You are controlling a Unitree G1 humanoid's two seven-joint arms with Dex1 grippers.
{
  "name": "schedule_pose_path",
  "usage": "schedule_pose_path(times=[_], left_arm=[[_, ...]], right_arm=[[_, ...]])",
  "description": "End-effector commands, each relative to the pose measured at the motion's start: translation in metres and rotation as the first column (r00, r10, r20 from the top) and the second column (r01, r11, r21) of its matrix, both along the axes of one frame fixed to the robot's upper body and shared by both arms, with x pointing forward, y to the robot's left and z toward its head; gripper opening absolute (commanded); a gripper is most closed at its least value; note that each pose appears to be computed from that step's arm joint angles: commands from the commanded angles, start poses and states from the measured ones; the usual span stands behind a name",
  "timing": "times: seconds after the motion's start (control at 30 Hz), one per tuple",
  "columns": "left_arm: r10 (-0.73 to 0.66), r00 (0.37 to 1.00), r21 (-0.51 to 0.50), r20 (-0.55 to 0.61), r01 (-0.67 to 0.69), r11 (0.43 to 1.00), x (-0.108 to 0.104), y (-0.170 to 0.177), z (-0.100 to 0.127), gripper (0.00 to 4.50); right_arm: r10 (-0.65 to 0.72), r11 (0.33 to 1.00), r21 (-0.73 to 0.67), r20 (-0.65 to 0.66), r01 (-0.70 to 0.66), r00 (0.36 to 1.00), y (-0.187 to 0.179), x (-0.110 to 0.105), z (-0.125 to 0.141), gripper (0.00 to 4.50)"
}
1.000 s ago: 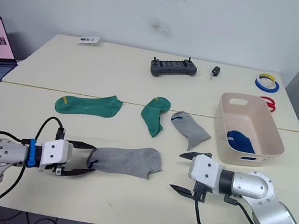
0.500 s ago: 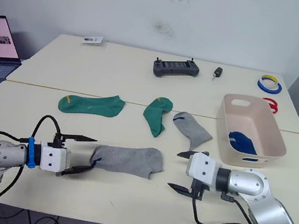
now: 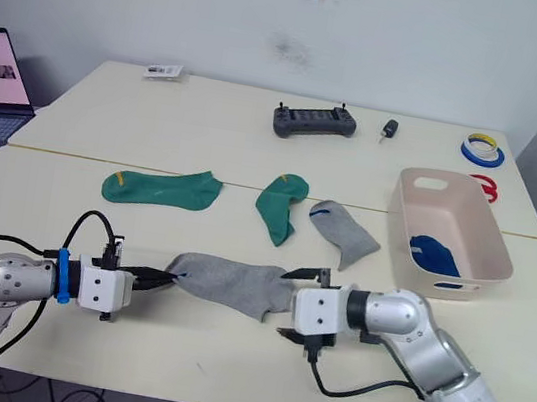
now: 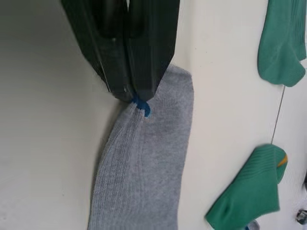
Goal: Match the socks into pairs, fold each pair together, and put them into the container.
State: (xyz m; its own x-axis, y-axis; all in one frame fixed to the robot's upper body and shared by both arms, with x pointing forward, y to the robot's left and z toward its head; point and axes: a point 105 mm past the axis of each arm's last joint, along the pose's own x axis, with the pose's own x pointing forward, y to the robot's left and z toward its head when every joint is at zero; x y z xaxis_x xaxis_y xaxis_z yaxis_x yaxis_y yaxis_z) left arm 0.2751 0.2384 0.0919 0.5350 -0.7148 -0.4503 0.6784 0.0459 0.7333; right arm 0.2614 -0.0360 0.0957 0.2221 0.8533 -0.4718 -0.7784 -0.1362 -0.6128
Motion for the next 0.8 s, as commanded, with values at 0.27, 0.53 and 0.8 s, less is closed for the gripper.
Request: schedule_pose_path(times=[0.27,0.53,0.8], left_arm=[[-0.002,1.0,-0.021,0.015,0.002,1.0,-0.001,0.0,0.009,0.0],[-0.005,1.0,-0.032,-0.017,0.004,0.999,-0.004,0.0,0.008,0.0],[-0.026,0.874,-0.161,-0.485,-0.06,0.985,-0.053,-0.028,0.011,0.0]], right_arm=[[0.036,0.999,0.026,0.083,-0.038,0.996,0.024,0.015,-0.001,3.2],[0.061,0.997,0.051,0.028,-0.063,0.998,0.022,0.01,-0.002,0.52],[0.114,0.989,0.112,-0.143,-0.098,0.983,0.006,-0.017,0.011,0.04]])
